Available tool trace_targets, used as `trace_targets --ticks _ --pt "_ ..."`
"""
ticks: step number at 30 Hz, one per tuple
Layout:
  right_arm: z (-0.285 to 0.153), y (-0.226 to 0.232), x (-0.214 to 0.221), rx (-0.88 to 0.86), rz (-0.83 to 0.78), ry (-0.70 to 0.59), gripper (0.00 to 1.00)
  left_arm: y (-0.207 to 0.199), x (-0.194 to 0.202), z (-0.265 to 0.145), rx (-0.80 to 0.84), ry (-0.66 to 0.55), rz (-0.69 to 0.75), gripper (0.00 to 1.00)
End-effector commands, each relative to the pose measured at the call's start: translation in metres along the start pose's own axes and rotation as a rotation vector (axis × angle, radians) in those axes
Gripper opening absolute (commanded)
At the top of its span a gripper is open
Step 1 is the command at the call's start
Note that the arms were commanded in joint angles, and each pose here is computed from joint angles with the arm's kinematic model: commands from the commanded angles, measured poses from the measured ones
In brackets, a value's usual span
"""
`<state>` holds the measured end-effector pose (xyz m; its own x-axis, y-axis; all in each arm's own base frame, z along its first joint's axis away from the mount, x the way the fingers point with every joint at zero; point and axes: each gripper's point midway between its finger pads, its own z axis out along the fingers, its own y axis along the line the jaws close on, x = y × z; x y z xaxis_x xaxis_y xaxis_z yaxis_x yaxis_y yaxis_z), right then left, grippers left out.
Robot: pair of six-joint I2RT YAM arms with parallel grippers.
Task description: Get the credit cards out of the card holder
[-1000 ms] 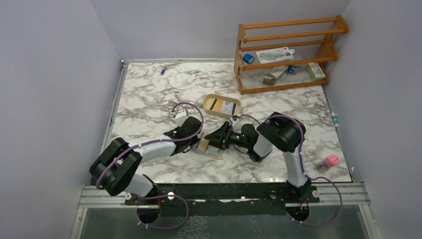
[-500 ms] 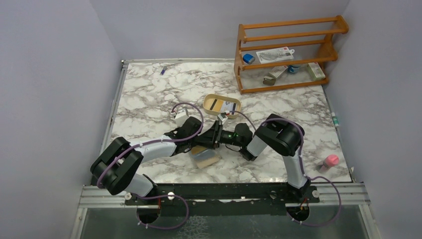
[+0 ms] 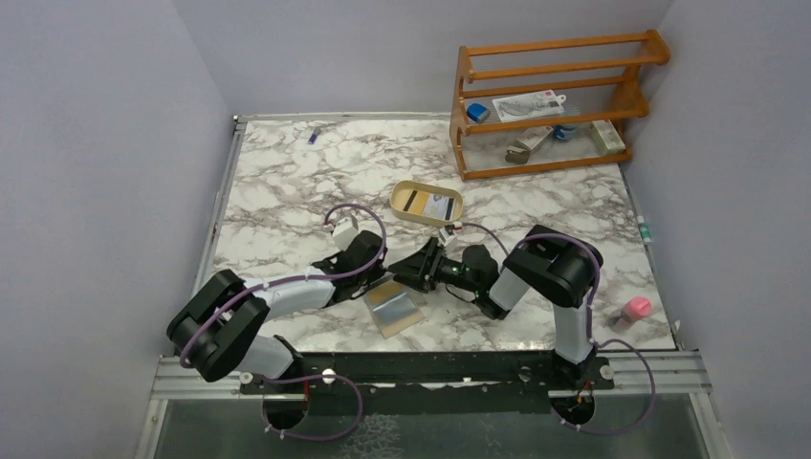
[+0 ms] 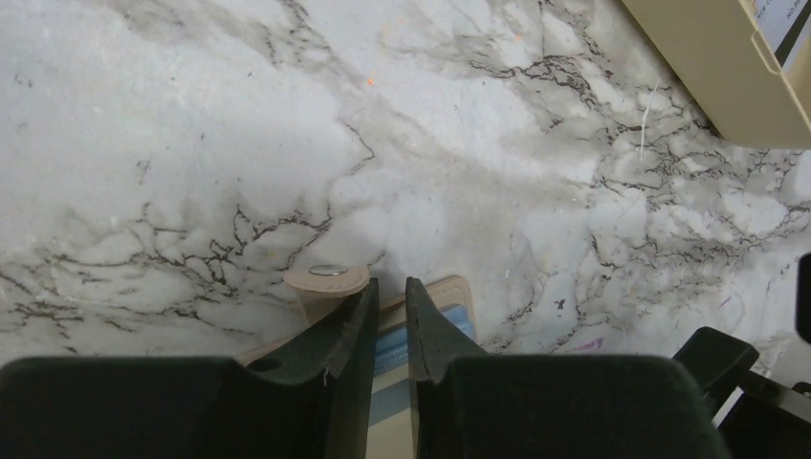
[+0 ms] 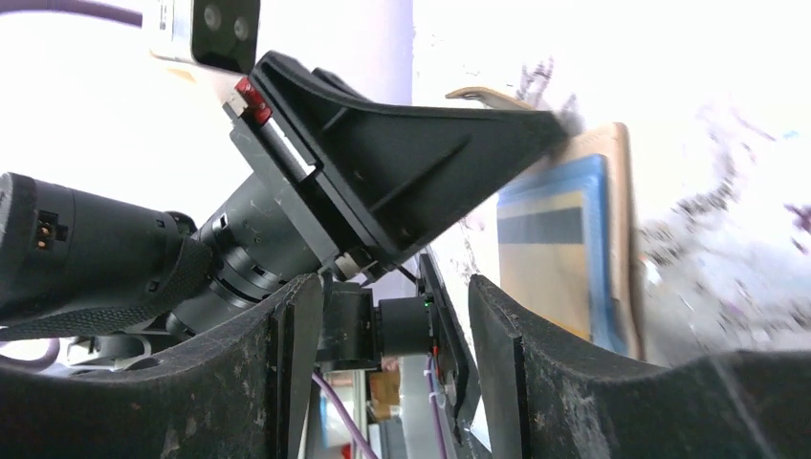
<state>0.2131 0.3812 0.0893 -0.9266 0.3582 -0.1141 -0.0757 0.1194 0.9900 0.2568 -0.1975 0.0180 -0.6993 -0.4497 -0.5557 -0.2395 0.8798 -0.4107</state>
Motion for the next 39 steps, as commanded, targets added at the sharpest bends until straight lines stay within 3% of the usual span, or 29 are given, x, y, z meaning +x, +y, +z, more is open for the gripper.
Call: trace_targets --ticks 1,9,14,17,22,25,30,39 --pt "-0.006 0.009 -0.006 0.016 0.047 -0.098 0.62 0.077 0.057 -0.013 -0.217 0.189 -0.03 0.2" --pt "-0.007 0.004 0.021 0.15 0.122 -0.107 0.63 0.106 0.047 -0.024 -0.353 0.119 -0.221 0.1" --pt "-0.007 -0.001 0.036 0.176 0.163 -0.083 0.62 0.123 0.044 -0.035 -0.422 0.055 -0.367 0.1" --pt "-0.009 -0.011 0.043 0.246 0.174 -0.073 0.63 0.127 0.04 -0.039 -0.44 0.019 -0.446 0.03" --pt "-0.021 -0.016 0.041 0.336 0.165 -0.116 0.63 0.136 0.033 -0.044 -0.512 -0.03 -0.477 0.0" --pt "-0.025 -0.022 0.031 0.413 0.155 -0.177 0.65 0.137 0.035 -0.044 -0.573 -0.019 -0.475 0.0" --pt "-0.017 -0.01 0.021 0.399 0.119 -0.214 0.65 0.137 0.046 -0.042 -0.668 0.034 -0.501 0.0" --pt "-0.002 -0.017 0.026 0.495 0.143 -0.191 0.65 0.133 0.041 -0.043 -0.607 -0.003 -0.586 0.0"
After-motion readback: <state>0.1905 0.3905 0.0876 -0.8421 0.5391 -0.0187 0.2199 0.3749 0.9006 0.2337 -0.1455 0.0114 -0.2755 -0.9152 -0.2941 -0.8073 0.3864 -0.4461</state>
